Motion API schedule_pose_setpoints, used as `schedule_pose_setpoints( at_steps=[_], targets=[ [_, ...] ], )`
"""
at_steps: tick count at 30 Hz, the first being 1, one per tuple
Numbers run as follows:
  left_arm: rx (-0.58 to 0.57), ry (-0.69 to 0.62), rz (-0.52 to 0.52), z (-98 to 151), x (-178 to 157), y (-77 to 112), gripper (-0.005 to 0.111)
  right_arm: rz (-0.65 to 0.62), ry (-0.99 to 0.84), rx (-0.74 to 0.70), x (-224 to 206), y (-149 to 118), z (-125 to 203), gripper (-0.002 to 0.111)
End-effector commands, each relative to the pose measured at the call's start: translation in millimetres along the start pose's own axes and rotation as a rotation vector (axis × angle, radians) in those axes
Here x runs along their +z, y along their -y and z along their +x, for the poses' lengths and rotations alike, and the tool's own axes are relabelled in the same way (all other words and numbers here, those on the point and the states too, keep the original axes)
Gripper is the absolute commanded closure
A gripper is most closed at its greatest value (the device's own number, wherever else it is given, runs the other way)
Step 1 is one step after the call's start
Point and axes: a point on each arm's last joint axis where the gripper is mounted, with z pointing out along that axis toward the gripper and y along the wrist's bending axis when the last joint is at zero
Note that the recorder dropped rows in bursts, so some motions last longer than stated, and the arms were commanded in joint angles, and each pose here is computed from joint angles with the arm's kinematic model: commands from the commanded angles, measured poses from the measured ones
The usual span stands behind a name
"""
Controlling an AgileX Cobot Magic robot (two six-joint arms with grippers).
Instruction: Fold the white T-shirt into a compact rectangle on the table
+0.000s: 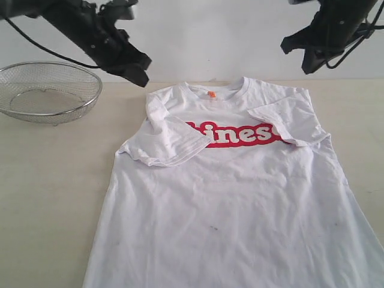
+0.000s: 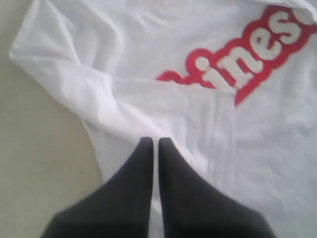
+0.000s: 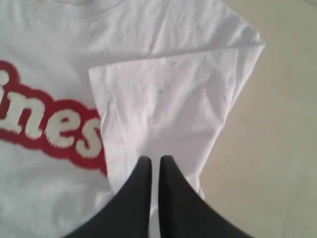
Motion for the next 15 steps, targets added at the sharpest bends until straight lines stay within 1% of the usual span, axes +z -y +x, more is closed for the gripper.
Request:
schedule_pose_setpoints(
  at_steps=[1,3,5,8,11,12,13,15],
  targets=[
    [-0.065,-0.095,0.086,21.1,-33.8,12.6,0.102,-0.003,-0.062,0.034,-34.6,-8.4,32.3,0.109],
    [-0.073,-0.113,0.088,31.6,-43.0,21.0,0.102,0.005,-0.041,0.063,-51.7,-14.6,52.3,0.109],
    [-0.089,-0.111,0.078,44.8,-52.1,30.0,0.102,0.011,-0.024,0.087,-65.2,-22.1,79.2,0.109],
    [-0.126,-0.093,0.037,72.8,-61.4,42.7,0.102,0.004,0.015,0.141,-75.7,-34.6,122.5,0.109],
    [-0.157,-0.021,-0.047,104.3,-73.1,55.3,0.102,-0.011,0.057,0.212,-81.0,-47.0,163.4,0.109],
    [-0.175,0.023,-0.08,116.5,-80.0,61.5,0.102,-0.021,0.057,0.234,-79.9,-51.3,178.5,0.109],
    [-0.202,0.049,-0.098,128.0,-82.0,65.8,0.102,-0.027,0.055,0.244,-77.8,-54.3,190.4,0.109],
    [-0.283,0.109,-0.132,159.8,-84.2,76.5,0.102,-0.016,0.048,0.266,-69.6,-58.8,218.0,0.109]
  ],
)
